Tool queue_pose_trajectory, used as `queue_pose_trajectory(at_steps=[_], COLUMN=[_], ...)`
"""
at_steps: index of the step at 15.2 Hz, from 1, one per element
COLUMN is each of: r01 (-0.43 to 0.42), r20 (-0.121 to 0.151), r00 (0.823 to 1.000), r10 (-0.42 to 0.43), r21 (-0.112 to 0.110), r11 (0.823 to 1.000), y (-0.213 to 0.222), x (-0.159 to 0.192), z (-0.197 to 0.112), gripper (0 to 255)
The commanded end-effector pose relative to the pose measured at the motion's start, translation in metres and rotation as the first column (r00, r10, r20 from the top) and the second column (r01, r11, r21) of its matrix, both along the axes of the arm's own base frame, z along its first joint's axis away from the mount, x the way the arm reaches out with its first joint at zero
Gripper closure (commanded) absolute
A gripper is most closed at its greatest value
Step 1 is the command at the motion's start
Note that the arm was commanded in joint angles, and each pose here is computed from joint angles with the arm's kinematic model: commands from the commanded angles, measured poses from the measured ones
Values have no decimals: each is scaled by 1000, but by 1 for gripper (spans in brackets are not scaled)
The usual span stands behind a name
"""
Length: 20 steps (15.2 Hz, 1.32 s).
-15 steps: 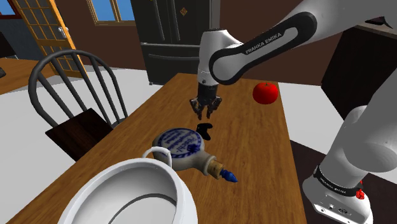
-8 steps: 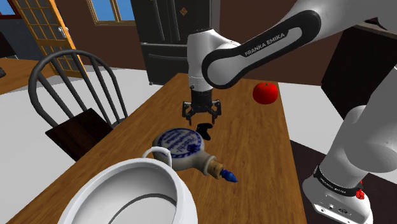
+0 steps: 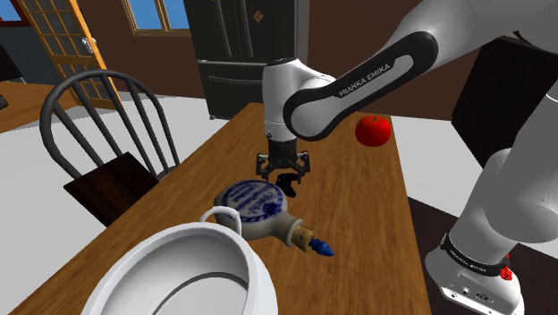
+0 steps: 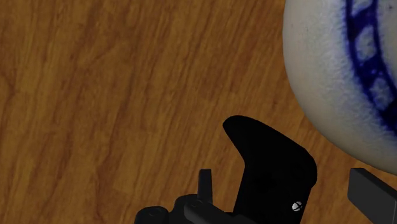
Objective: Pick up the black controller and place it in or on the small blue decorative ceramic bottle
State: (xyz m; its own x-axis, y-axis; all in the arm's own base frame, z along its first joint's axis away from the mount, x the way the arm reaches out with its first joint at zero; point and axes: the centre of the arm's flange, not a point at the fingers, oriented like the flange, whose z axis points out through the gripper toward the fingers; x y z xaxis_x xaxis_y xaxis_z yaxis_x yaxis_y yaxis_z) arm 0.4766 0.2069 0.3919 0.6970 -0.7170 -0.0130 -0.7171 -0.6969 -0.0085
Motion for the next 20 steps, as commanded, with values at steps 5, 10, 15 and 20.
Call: queue_pose_trajectory(at_steps=[5,10,15,20], r01=[0,0,0,0], r20=[0,0,0,0], r00=[1000,1000,1000,1000], r10=[0,0,0,0], r21=[0,0,0,0], r11=[1000,1000,1000,1000], y=[0,0,0,0], x=[0,0,0,0], z=[-1,-1,-1,25], gripper=[0,255,255,255])
